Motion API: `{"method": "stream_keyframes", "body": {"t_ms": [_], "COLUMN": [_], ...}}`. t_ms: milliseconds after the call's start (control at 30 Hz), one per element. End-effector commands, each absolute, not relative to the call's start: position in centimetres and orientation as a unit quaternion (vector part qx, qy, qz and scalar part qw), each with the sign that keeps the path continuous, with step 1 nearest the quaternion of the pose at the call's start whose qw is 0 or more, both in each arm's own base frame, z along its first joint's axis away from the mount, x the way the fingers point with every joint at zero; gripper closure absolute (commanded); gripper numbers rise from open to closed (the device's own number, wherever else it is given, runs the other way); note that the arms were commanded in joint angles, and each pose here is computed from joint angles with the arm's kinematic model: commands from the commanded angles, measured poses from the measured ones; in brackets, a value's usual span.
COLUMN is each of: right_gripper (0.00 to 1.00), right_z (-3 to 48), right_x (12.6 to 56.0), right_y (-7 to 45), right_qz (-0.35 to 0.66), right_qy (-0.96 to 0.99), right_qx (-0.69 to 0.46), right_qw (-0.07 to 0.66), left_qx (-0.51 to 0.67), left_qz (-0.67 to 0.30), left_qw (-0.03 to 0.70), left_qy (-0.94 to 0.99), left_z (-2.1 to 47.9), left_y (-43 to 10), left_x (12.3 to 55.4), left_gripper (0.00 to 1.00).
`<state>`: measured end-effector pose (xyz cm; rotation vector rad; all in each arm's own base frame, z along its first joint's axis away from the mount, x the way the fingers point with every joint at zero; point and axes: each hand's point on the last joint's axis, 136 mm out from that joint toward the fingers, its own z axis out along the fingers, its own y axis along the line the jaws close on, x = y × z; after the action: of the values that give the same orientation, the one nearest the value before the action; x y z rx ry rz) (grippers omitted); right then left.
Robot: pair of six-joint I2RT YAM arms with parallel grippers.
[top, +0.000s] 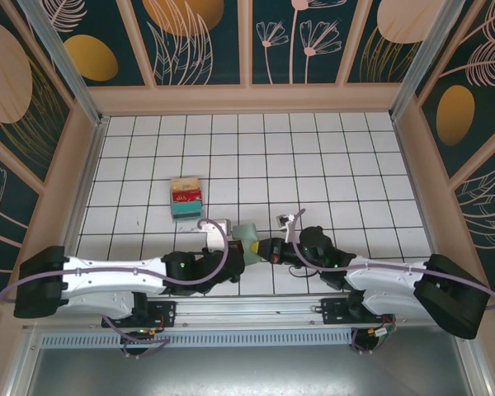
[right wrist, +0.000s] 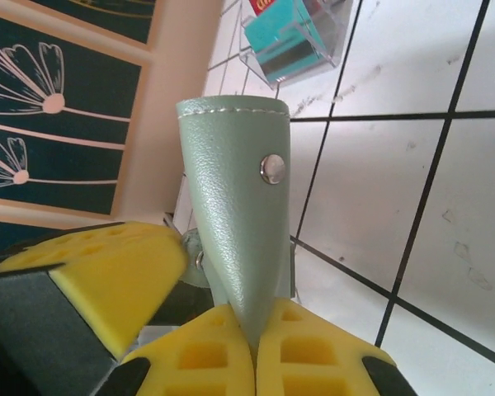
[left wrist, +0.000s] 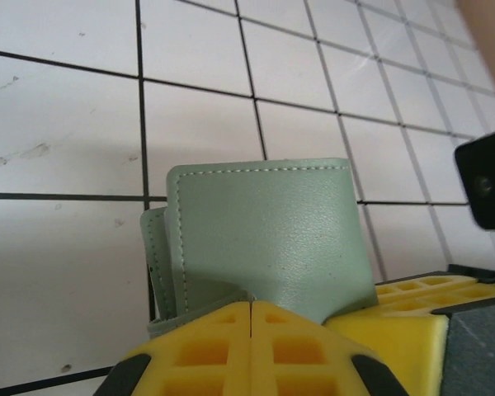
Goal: Take the credit cards out of the card holder
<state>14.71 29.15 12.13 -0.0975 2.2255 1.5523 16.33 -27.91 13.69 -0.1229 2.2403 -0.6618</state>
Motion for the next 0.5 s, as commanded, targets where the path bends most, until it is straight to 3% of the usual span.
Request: {"method": "stream_keyframes", "body": {"t_ms": [0,300,367,400,467], "right_gripper": [1.00,1.00,1.00,1.00,1.00], "right_z": [10.0,10.2,10.5,10.6,10.7], "right_x": [15.9,16.0,16.0,16.0,16.0], "right_y": [27.0,26.8,26.9,27.0,27.1], "right_qz": [0.526,0.528,0.530,0.531,0.532], "right_qy": [0.820,0.818,0.816,0.815,0.814], "right_qx": [0.009,0.010,0.007,0.005,0.002], "right_qw": [0.225,0.230,0.231,0.233,0.233], "left_qx": [-0.075,-0.057,-0.035,-0.022,0.000], "left_qz": [-0.214,-0.244,-0.269,-0.285,-0.304], "left_qw": [0.421,0.416,0.412,0.408,0.401], "left_qy": [0.878,0.874,0.870,0.867,0.864], "left_z": [13.1,13.4,14.0,14.3,14.7], "left_y": [-24.3,-25.3,-26.7,-27.7,-29.1], "left_x": [17.1,16.8,16.5,16.3,16.0], "left_gripper": [1.00,1.00,0.67,0.56,0.48]}}
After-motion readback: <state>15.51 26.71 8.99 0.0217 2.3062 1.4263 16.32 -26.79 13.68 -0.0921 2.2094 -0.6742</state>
